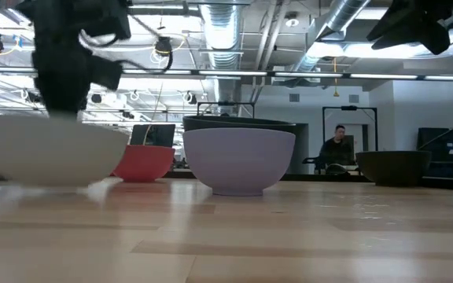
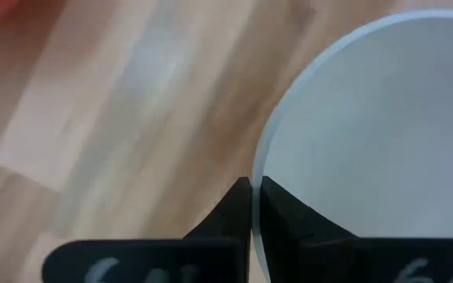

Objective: Nest bowls inside each other
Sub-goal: Stack the left white bowl on top of the black bowl

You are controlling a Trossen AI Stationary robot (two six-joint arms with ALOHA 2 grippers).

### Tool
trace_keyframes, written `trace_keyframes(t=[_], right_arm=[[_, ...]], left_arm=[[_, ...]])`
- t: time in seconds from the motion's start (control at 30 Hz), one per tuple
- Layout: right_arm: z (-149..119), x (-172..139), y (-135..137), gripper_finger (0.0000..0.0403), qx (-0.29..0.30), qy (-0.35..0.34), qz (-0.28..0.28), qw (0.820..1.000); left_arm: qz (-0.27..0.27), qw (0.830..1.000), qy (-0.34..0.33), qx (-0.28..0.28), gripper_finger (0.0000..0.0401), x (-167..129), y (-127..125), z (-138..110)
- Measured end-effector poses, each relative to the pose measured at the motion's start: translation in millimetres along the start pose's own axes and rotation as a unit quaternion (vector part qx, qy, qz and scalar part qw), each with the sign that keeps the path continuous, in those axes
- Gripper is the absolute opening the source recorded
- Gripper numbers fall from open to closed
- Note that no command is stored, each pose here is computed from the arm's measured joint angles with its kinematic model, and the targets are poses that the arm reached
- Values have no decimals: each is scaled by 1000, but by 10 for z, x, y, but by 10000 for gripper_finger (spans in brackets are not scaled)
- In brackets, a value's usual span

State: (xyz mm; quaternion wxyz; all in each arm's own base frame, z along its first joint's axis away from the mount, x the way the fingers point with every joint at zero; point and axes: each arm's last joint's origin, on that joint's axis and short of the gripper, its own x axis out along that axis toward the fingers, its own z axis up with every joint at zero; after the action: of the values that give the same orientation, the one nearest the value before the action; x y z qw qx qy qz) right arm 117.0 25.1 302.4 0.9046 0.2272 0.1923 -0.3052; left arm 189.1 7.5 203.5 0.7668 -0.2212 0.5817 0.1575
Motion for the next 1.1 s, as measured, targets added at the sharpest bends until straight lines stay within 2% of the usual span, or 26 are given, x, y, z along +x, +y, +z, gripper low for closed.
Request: trace_keyframes(t=[0.1, 0.3, 0.37, 0.57, 0.77, 0.93, 1.1], right_arm=[[0, -1, -1, 138, 0, 0, 0, 1000], [-4, -1, -7, 138, -3, 2, -2, 1000], [-9, -1, -13, 138, -7, 4, -5, 1000], [-15, -1, -21, 138, -11, 6, -8, 1000], [-14, -2, -21, 138, -10, 6, -8, 1000], [-9, -2, -9, 138, -5, 6, -2, 1000], [-15, -2, -3, 138, -5, 15, 6, 1000]], left_arm=[[-27, 999, -30, -4, 2, -229, -96, 149], [-22, 998, -63, 9, 1, -769, -306, 520], [-12, 998, -50, 30, 1, -828, -405, 695], [50, 992, 13, 117, 1, -745, -759, 1244], [55, 980, -19, 191, 0, -638, -1001, 1769], [54, 973, -26, 224, 0, -443, -1016, 2018], [41, 969, -24, 242, 0, -231, -1036, 2116]])
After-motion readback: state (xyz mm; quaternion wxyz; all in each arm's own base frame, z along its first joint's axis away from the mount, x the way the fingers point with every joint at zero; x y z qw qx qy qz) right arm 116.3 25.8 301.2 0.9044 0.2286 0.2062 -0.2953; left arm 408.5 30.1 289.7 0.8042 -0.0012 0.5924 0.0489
